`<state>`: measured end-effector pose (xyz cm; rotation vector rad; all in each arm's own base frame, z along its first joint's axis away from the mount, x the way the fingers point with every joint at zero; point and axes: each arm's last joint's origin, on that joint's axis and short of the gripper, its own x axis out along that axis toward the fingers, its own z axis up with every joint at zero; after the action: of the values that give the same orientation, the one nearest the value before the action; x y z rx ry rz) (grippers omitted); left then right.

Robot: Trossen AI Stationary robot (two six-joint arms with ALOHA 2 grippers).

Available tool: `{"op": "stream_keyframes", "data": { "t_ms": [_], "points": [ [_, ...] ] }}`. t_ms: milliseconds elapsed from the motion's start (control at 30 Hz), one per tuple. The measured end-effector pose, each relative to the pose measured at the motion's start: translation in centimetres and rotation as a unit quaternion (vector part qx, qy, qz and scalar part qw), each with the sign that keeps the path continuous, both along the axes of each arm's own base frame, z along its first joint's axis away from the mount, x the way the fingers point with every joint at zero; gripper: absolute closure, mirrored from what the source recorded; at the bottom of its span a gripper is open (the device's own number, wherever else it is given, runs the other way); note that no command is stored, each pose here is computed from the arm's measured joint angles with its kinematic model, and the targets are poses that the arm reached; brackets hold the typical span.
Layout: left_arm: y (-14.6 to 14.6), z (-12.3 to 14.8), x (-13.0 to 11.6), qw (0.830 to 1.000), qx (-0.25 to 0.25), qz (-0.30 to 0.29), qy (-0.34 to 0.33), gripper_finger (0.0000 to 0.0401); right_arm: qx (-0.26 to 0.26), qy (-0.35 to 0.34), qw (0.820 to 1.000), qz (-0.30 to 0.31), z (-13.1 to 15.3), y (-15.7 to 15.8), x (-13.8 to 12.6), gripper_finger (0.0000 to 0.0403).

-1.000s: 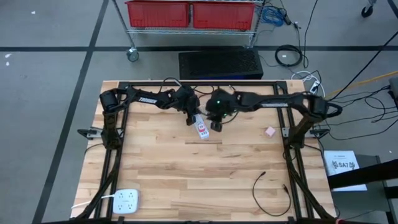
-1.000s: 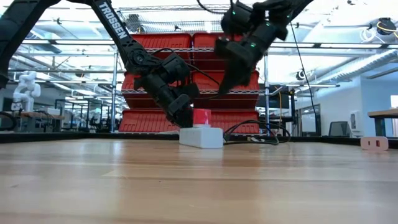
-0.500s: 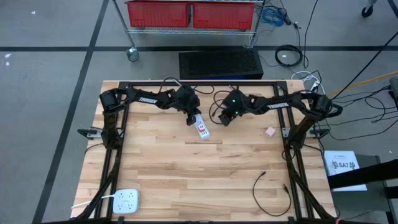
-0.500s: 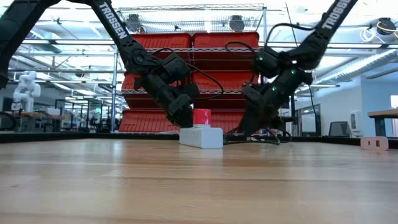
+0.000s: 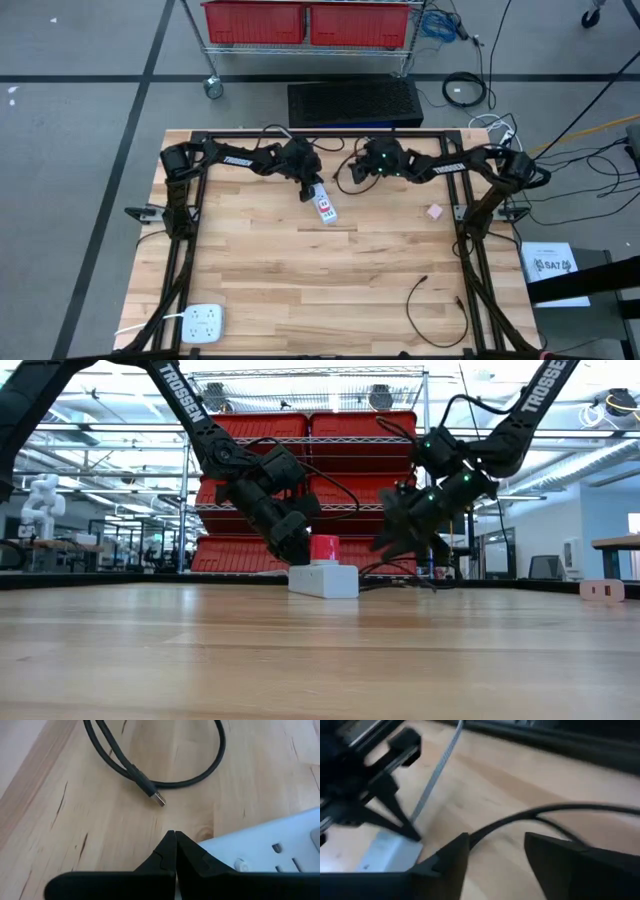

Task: Insert USB
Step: Insert the top black charger cable into the pink charger adapter

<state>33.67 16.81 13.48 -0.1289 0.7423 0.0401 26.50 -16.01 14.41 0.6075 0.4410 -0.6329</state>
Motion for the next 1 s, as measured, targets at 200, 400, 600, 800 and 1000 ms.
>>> {"op": "stream_keyframes", "data": {
  "t_ms": [200, 400, 600, 800, 1000],
  "points": [
    [0.0, 0.0, 0.0, 1.000, 0.000, 0.000, -0.001, 0.0399, 0.065, -0.022, 0.998, -0.008, -0.5, 0.2, 0.1, 0.0306],
    [0.0, 0.1, 0.1, 1.000, 0.002, 0.000, -0.006, 0.0399, 0.079, -0.036, 0.995, -0.053, -0.6, 0.6, 0.5, 0.0237],
    [0.0, 0.1, 0.1, 1.000, 0.001, 0.001, -0.006, 0.0399, 0.109, -0.064, 0.987, -0.100, -2.0, 0.1, 1.1, 0.0158],
    [0.0, 0.0, 0.1, 1.000, 0.001, 0.001, -0.005, 0.0399, 0.116, -0.061, 0.985, -0.115, -3.4, -1.0, 2.9, 0.0148],
    [-0.2, -0.4, -0.3, 1.000, -0.005, 0.001, 0.007, 0.0399, 0.074, -0.017, 0.995, -0.057, -3.4, -1.8, 3.0, 0.0171]
  ]
}}
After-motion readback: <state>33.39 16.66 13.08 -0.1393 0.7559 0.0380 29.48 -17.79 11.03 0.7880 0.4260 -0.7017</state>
